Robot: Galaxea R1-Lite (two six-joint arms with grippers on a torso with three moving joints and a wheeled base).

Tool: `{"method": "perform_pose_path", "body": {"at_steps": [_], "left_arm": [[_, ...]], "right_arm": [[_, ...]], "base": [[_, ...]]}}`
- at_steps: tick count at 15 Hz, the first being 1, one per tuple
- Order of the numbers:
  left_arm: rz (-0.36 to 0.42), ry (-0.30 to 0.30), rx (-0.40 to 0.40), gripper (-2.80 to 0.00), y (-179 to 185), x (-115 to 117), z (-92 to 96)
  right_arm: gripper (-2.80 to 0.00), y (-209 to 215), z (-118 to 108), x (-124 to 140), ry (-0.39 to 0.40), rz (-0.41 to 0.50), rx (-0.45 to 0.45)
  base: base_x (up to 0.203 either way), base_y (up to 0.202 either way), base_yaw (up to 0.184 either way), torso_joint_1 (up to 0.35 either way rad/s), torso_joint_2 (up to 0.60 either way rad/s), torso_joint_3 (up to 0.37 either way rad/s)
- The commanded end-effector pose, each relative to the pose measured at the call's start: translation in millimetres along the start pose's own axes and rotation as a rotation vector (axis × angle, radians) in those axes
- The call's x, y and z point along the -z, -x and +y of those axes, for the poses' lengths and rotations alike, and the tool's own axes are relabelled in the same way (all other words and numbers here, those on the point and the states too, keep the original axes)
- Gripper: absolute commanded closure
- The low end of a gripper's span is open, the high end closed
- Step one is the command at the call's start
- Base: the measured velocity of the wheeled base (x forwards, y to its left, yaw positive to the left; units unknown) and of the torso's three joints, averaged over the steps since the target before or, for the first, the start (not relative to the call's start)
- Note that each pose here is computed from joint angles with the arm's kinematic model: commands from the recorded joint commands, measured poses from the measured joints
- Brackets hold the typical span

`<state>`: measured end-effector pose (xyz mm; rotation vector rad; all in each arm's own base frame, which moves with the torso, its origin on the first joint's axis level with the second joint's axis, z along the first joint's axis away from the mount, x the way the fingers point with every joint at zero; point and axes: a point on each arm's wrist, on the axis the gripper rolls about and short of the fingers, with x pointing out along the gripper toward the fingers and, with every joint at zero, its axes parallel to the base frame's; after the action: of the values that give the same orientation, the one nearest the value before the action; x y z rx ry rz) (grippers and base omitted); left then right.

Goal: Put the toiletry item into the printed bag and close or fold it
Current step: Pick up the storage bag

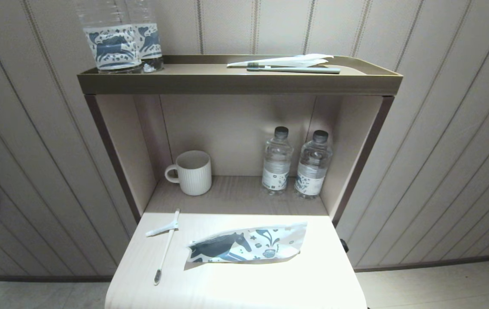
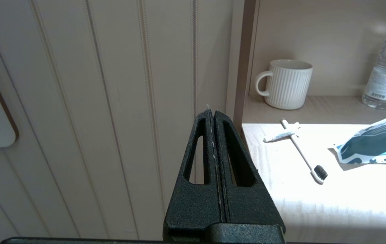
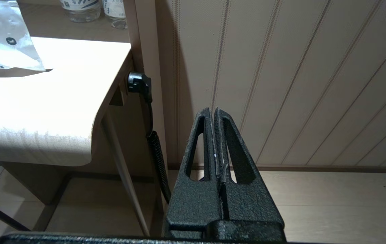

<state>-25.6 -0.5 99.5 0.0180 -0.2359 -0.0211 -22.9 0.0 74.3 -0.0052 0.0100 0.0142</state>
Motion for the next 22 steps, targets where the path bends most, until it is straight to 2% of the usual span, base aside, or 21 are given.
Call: {"method": "perform_pose_path", "body": {"at_steps": [1, 7, 9, 12, 16, 18, 20, 22], "left_arm": [[-0.002, 0.0, 0.0, 0.0, 0, 0, 0.0], [-0.002, 0.0, 0.0, 0.0, 0, 0, 0.0], [-0.002, 0.0, 0.0, 0.0, 0, 0, 0.0], [-0.002, -0.002, 0.0, 0.0, 0, 0, 0.0], [-0.002, -0.002, 0.0, 0.0, 0, 0, 0.0], [-0.002, -0.002, 0.0, 0.0, 0, 0, 0.0], [-0.002, -0.002, 0.0, 0.0, 0, 0, 0.0], [-0.002, -0.002, 0.0, 0.0, 0, 0, 0.0]], "right_arm": [[0.0, 0, 0, 0, 0.01, -0.001, -0.003], [0.0, 1, 0, -4, 0.036, -0.007, 0.004], [0.0, 7, 0, -21, 0.04, -0.055, -0.003], [0.0, 23, 1, -77, 0.042, -0.088, -0.04], [0.0, 1, 1, -153, 0.035, 0.009, -0.099], [0.0, -20, 2, -192, 0.027, 0.086, -0.182], [0.0, -47, 7, -219, 0.003, 0.244, -0.339], [0.0, -87, 19, -232, -0.014, 0.448, -0.472]], "base": [[0.0, 0.0, 0.0, 0.0, 0.0, 0.0], [0.0, 0.0, 0.0, 0.0, 0.0, 0.0], [0.0, 0.0, 0.0, 0.0, 0.0, 0.0], [0.0, 0.0, 0.0, 0.0, 0.0, 0.0], [0.0, 0.0, 0.0, 0.0, 0.0, 0.0], [0.0, 0.0, 0.0, 0.0, 0.0, 0.0], [0.0, 0.0, 0.0, 0.0, 0.0, 0.0], [0.0, 0.0, 0.0, 0.0, 0.0, 0.0]]}}
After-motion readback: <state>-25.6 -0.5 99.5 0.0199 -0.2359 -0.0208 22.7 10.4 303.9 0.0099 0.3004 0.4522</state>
